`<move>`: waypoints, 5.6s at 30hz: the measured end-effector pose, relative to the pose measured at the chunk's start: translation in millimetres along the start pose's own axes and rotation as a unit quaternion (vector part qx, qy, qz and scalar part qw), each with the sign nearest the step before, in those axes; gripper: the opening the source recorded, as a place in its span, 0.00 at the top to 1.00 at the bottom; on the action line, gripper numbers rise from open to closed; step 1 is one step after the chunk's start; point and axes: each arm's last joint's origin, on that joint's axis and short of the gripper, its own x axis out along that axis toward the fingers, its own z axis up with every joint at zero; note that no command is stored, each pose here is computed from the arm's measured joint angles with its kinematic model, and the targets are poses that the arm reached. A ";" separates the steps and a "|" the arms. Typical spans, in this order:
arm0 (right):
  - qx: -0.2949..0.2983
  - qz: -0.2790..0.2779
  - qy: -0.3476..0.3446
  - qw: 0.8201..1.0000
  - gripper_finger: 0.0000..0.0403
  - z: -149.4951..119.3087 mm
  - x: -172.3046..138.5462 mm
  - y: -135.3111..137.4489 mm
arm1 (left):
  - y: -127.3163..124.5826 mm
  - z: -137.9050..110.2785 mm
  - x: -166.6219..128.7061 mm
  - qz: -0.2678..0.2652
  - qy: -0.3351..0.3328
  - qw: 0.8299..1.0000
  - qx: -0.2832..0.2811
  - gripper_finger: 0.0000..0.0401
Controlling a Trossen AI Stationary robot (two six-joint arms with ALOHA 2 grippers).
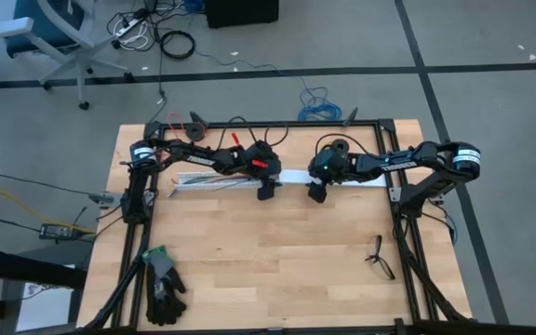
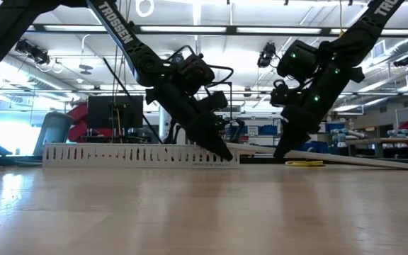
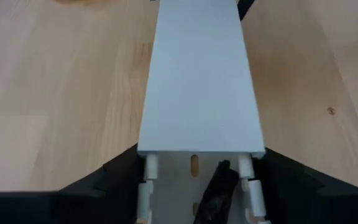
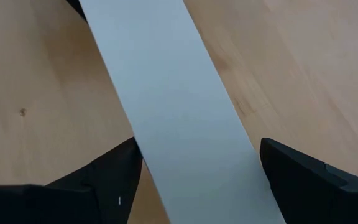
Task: Ziptie cables
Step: Close the white cable duct
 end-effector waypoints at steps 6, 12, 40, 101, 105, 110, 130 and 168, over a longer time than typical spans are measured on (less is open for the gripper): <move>-0.005 0.000 0.001 1.000 0.24 -0.1 0.1 -0.1 | -0.4 -3.2 0.8 -0.001 0.012 1.000 -0.002 0.26; -0.011 0.000 0.001 1.000 0.24 -0.3 0.1 -0.1 | -0.4 -1.8 -2.1 -0.002 0.013 1.000 -0.001 0.25; -0.076 0.049 -0.081 0.993 0.24 25.6 -24.3 1.4 | 1.6 0.1 -30.1 -0.016 0.071 0.997 0.007 0.32; -0.098 0.107 -0.083 0.986 1.00 76.5 13.3 12.3 | 1.6 2.7 -28.4 -0.021 0.052 0.998 0.011 0.46; -0.101 0.111 -0.113 0.982 1.00 82.1 10.1 14.6 | 1.6 2.6 -28.4 -0.022 0.053 0.998 0.011 0.46; -0.106 0.116 -0.125 0.980 1.00 83.9 13.6 15.7 | 1.7 2.7 -28.5 -0.021 0.053 0.998 0.009 0.46; -0.031 0.082 -0.010 0.996 1.00 87.6 33.4 16.7 | 1.2 3.3 -28.2 0.008 0.059 0.998 -0.030 0.46; 0.039 0.055 -0.004 0.998 1.00 86.3 33.0 20.8 | -4.9 5.1 -27.4 0.006 0.059 0.997 -0.058 0.41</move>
